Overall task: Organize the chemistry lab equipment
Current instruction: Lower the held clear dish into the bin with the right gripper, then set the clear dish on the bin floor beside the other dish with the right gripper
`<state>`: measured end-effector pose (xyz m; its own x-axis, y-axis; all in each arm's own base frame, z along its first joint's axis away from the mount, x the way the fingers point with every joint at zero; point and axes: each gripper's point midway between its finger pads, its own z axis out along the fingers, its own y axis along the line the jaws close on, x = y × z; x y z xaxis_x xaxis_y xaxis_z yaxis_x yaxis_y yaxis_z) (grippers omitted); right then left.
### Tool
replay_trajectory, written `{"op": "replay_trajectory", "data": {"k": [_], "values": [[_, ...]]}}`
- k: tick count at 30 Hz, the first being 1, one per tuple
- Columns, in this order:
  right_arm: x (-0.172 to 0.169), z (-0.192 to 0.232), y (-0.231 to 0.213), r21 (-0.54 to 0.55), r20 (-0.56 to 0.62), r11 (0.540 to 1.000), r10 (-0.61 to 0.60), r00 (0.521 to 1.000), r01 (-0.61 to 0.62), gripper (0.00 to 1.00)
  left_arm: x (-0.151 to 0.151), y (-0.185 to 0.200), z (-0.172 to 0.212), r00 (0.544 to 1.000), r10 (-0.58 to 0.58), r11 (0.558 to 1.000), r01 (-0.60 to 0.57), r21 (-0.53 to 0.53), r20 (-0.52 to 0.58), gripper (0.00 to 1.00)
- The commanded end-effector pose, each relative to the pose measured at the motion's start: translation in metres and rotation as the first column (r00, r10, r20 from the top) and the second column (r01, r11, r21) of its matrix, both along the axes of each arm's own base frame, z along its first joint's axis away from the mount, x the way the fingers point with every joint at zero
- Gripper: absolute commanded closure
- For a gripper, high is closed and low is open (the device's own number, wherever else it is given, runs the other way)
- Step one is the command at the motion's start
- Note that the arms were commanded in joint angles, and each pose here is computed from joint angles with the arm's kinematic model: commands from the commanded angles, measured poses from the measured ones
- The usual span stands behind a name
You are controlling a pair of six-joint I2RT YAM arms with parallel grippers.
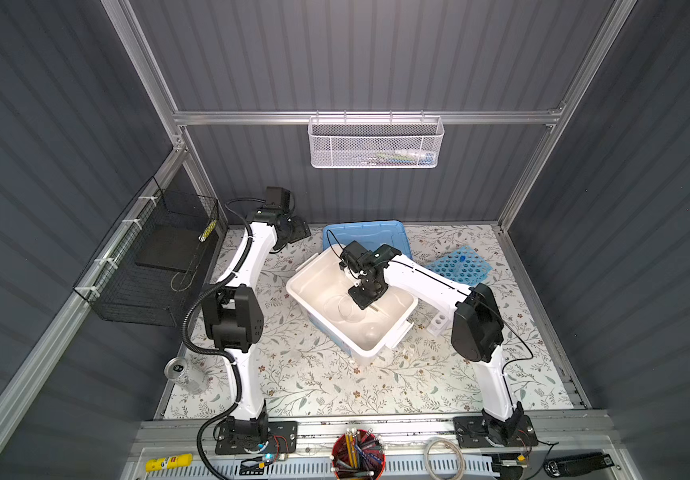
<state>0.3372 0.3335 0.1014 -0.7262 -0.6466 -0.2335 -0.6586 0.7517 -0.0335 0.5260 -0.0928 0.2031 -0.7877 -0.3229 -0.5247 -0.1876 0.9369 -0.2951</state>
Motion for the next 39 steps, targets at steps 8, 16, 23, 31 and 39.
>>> {"op": "replay_trajectory", "data": {"k": [8, 16, 23, 31, 39], "values": [[0.007, -0.033, -0.014, -0.095, -0.031, 0.995, 0.005, 1.000, -0.008, 1.00, -0.004, -0.002, 0.012, 0.999, -0.021, 1.000, 0.021, 0.003, 0.026, 0.17], [0.013, -0.043, -0.011, -0.103, -0.032, 0.995, 0.004, 0.999, -0.007, 1.00, -0.001, -0.001, 0.010, 0.999, -0.030, 0.999, 0.030, 0.018, 0.011, 0.17], [0.017, -0.048, -0.023, -0.133, -0.046, 0.991, -0.007, 0.999, 0.001, 1.00, 0.006, -0.003, 0.006, 0.999, -0.037, 0.999, 0.037, 0.018, 0.003, 0.17], [0.024, -0.052, -0.034, -0.161, -0.049, 0.987, -0.018, 0.999, 0.010, 1.00, 0.010, -0.006, -0.001, 0.999, -0.037, 0.999, 0.037, 0.008, -0.008, 0.17], [0.030, -0.057, -0.031, -0.159, -0.053, 0.987, -0.027, 0.998, 0.018, 1.00, 0.014, -0.006, -0.004, 0.999, -0.039, 0.999, 0.039, 0.011, -0.013, 0.17]]}}
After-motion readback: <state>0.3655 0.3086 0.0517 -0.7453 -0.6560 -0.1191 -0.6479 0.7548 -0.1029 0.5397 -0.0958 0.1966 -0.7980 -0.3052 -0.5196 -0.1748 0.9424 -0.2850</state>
